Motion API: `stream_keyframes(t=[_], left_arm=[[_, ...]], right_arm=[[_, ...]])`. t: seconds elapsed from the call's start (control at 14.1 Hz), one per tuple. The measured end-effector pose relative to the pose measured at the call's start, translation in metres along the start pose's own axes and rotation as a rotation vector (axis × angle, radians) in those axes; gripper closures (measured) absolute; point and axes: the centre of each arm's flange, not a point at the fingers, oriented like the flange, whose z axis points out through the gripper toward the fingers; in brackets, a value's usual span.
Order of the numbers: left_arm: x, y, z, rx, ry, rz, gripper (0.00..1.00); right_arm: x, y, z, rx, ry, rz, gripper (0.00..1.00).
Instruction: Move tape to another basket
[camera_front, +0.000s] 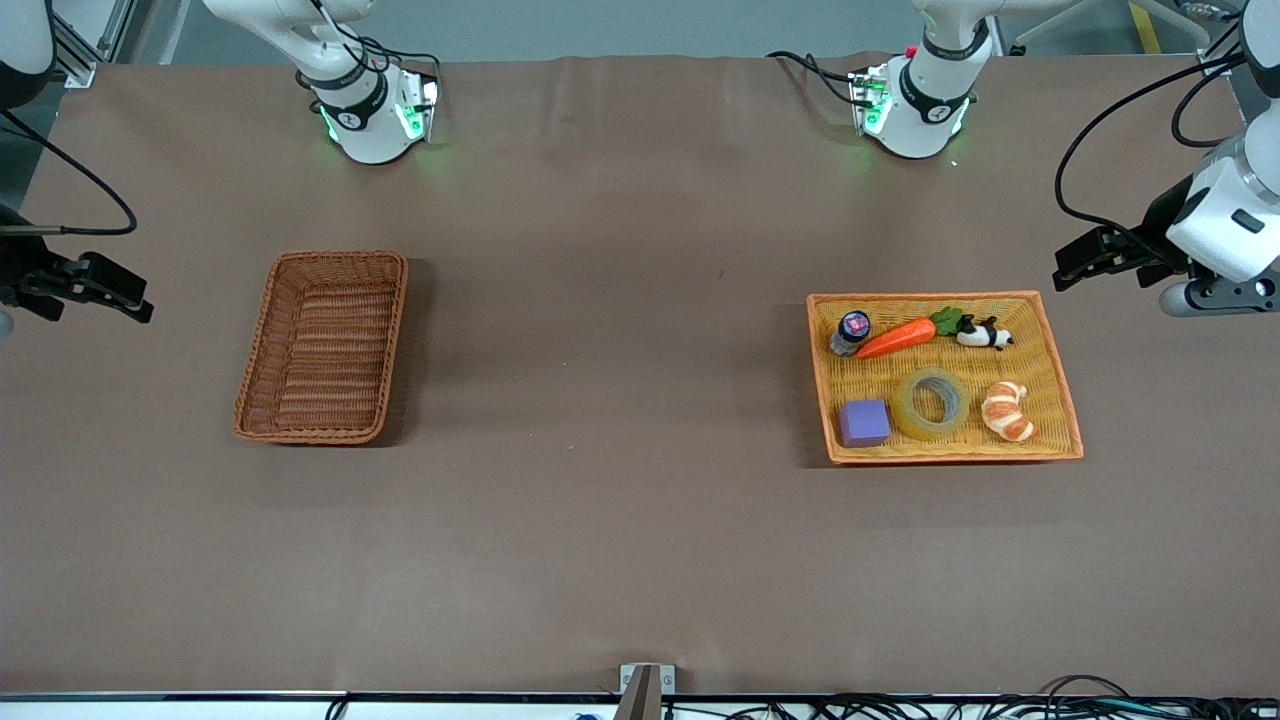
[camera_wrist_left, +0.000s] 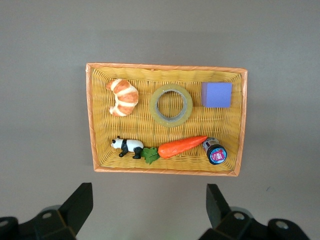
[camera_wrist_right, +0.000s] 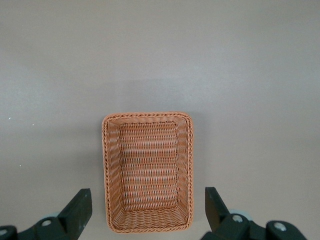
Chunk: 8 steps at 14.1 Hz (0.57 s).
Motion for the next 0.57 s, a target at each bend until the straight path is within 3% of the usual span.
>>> stream_keyframes(t=[0.57], left_arm=[[-0.001, 0.010, -0.005, -0.001, 0.010, 0.018, 0.00]], right_arm=[[0.000, 0.000, 0.000, 0.000, 0.000, 0.000, 0.00]])
